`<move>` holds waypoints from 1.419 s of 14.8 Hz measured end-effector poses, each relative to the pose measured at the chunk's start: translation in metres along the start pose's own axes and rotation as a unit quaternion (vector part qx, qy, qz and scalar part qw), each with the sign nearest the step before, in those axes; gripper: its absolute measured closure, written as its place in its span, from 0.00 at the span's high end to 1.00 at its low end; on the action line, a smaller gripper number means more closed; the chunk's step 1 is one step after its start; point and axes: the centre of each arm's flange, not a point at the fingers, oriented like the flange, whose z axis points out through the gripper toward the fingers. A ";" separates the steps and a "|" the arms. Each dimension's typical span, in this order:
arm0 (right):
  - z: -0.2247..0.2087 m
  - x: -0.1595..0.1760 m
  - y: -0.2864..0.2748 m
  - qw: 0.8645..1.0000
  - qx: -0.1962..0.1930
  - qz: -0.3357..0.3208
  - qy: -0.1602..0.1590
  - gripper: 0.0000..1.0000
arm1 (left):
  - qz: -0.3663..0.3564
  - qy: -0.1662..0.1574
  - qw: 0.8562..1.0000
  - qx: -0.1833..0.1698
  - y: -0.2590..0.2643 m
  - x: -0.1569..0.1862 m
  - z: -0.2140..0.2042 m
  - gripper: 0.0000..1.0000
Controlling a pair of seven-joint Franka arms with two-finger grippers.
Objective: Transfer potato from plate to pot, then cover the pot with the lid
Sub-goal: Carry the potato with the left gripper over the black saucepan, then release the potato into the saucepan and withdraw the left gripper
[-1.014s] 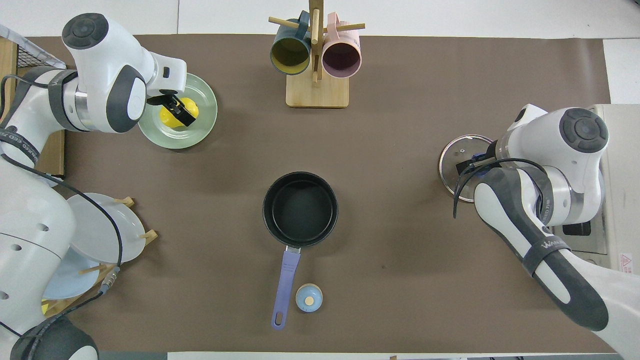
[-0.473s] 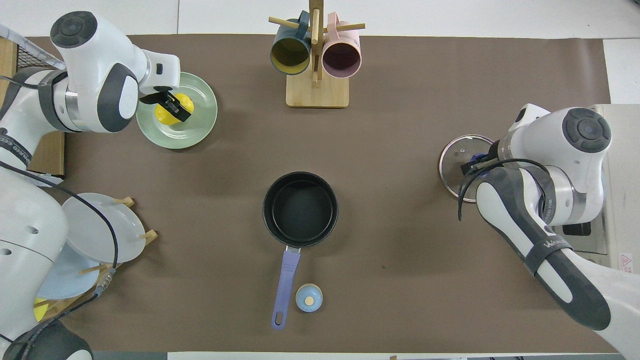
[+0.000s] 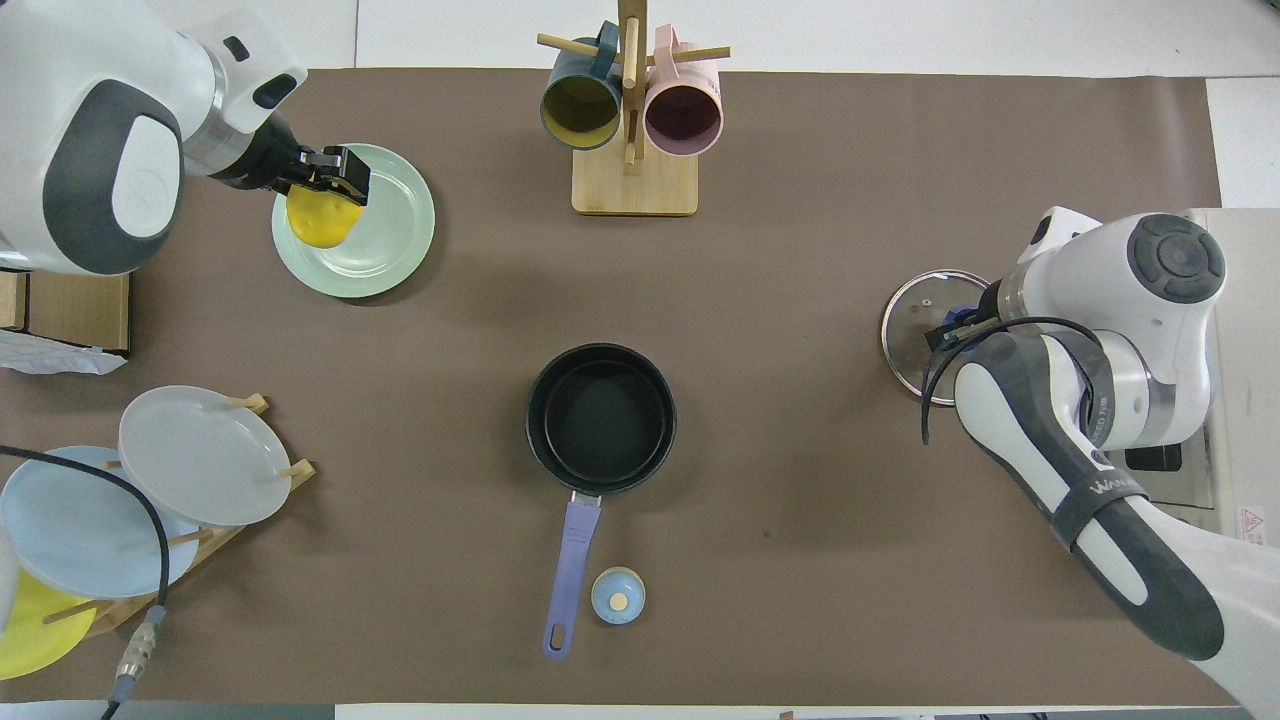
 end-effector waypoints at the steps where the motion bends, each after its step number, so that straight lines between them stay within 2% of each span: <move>1: -0.010 0.003 0.001 1.000 0.003 0.000 -0.010 0.66 | -0.028 -0.005 1.000 0.002 0.023 -0.017 -0.012 0.70; 3: -0.047 0.015 0.004 1.000 0.007 -0.001 -0.028 0.66 | -0.074 -0.016 0.997 0.008 0.070 -0.057 -0.019 0.70; 6: -0.123 0.026 -0.004 0.999 0.013 -0.009 -0.042 0.66 | -0.121 -0.034 0.992 0.022 0.126 -0.112 0.004 0.70; 8: -0.172 0.025 -0.018 0.999 0.017 -0.019 -0.043 0.66 | -0.141 -0.022 0.990 0.019 0.150 -0.140 0.036 0.70; 10: -0.200 0.021 -0.029 0.999 0.016 -0.027 -0.044 0.66 | -0.160 -0.010 0.987 0.013 0.172 -0.165 0.070 0.70; 14: -0.199 0.020 -0.031 0.998 0.017 -0.029 -0.048 0.66 | -0.173 -0.013 0.985 0.012 0.210 -0.197 0.108 0.70; 21: -0.196 0.021 -0.031 0.998 0.018 -0.028 -0.050 0.66 | -0.180 -0.006 0.984 0.004 0.219 -0.212 0.163 0.70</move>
